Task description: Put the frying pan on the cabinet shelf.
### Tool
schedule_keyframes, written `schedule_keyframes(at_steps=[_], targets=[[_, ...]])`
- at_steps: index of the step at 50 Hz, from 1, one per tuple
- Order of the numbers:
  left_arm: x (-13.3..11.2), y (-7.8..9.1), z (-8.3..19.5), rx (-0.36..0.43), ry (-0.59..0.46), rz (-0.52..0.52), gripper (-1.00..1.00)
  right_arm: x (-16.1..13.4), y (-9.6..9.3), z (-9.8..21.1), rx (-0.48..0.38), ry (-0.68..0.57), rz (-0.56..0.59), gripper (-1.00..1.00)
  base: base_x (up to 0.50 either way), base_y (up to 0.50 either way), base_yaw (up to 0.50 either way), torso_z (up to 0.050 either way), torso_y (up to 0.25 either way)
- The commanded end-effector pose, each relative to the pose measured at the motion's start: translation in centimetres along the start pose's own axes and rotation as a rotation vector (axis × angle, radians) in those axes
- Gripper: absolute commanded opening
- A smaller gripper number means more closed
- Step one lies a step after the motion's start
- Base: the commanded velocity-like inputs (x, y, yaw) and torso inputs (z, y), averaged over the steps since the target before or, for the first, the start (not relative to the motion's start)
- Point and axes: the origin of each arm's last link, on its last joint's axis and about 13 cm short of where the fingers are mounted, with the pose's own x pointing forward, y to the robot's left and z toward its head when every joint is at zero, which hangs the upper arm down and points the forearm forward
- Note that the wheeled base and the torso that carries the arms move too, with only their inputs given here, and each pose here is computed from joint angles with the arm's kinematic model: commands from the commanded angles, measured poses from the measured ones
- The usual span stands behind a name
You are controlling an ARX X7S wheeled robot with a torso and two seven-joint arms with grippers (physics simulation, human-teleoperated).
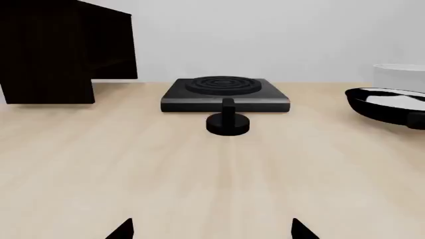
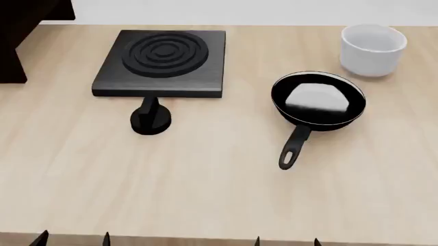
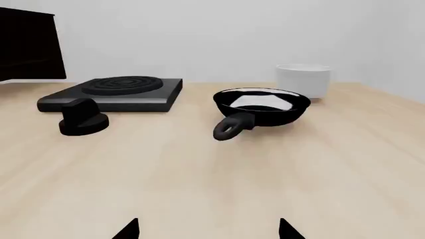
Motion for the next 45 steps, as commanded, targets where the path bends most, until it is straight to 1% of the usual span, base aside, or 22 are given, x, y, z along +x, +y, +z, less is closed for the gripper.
schedule_keyframes(at_steps=[1, 4, 14, 16, 18, 19, 20, 23, 29, 31, 32, 33, 34, 45], targets=[[0.00, 0.01, 0.00, 0.000, 0.000, 0.000, 1.00, 0.00, 0.03, 0.00, 0.000, 0.000, 0.000, 1.00, 0.00, 0.00, 0.00, 0.000, 0.000], [-0.04, 0.04, 0.24, -0.011, -0.013, 0.003, 1.00, -0.02, -0.05, -0.01, 0.008, -0.001, -0.006, 1.00, 0.00, 0.00, 0.00, 0.000, 0.000], [0.14, 0.09, -0.14, -0.012, 0.019, 0.009, 1.00, 0.11, -0.05, -0.13, -0.001, 0.002, -0.003, 1.00, 0.00, 0.00, 0.00, 0.000, 0.000], [0.08, 0.00, -0.17, -0.016, 0.030, -0.004, 1.00, 0.11, -0.03, -0.11, -0.002, 0.002, -0.002, 1.00, 0.00, 0.00, 0.00, 0.000, 0.000], [0.08, -0.03, -0.14, -0.020, 0.010, -0.010, 1.00, 0.13, -0.02, -0.11, -0.002, 0.003, 0.000, 1.00, 0.00, 0.00, 0.00, 0.000, 0.000], [0.12, -0.03, 0.02, -0.044, -0.004, -0.011, 1.00, 0.13, -0.02, -0.13, -0.003, 0.002, 0.000, 1.00, 0.00, 0.00, 0.00, 0.000, 0.000], [0.06, -0.03, 0.13, -0.032, 0.004, -0.009, 1.00, 0.13, -0.02, -0.14, -0.002, 0.002, 0.000, 1.00, 0.00, 0.00, 0.00, 0.000, 0.000], [0.08, 0.12, 0.06, -0.047, 0.004, -0.002, 1.00, 0.16, -0.04, -0.16, -0.003, 0.002, 0.000, 1.00, 0.00, 0.00, 0.00, 0.000, 0.000], [0.09, 0.13, 0.16, -0.040, -0.006, 0.001, 1.00, 0.17, -0.06, -0.21, -0.005, 0.002, 0.000, 1.00, 0.00, 0.00, 0.00, 0.000, 0.000], [0.11, 0.17, 0.11, -0.006, -0.031, -0.024, 1.00, 0.19, -0.07, -0.22, -0.005, 0.002, 0.000, 1.00, 0.00, 0.00, 0.00, 0.000, 0.000], [0.03, 0.23, 0.01, 0.005, -0.056, -0.030, 1.00, 0.19, -0.07, -0.23, -0.007, 0.002, 0.000, 1.00, 0.00, 0.00, 0.00, 0.028, 0.000], [-0.01, 0.22, 0.07, -0.005, -0.050, -0.026, 1.00, 0.19, -0.07, -0.22, -0.007, 0.002, 0.000, 1.00, 0.00, 0.00, 0.00, 0.032, 0.000], [-0.01, 0.26, 0.30, -0.036, -0.057, -0.023, 1.00, 0.18, -0.04, -0.21, -0.009, 0.003, 0.002, 1.00, 0.00, 0.00, 0.00, 0.050, 0.000], [0.06, 0.34, 0.22, -0.036, -0.049, -0.021, 1.00, 0.10, 0.01, -0.01, -0.015, 0.005, 0.002, 1.00, 0.00, 0.00, 0.00, 0.050, 0.003]])
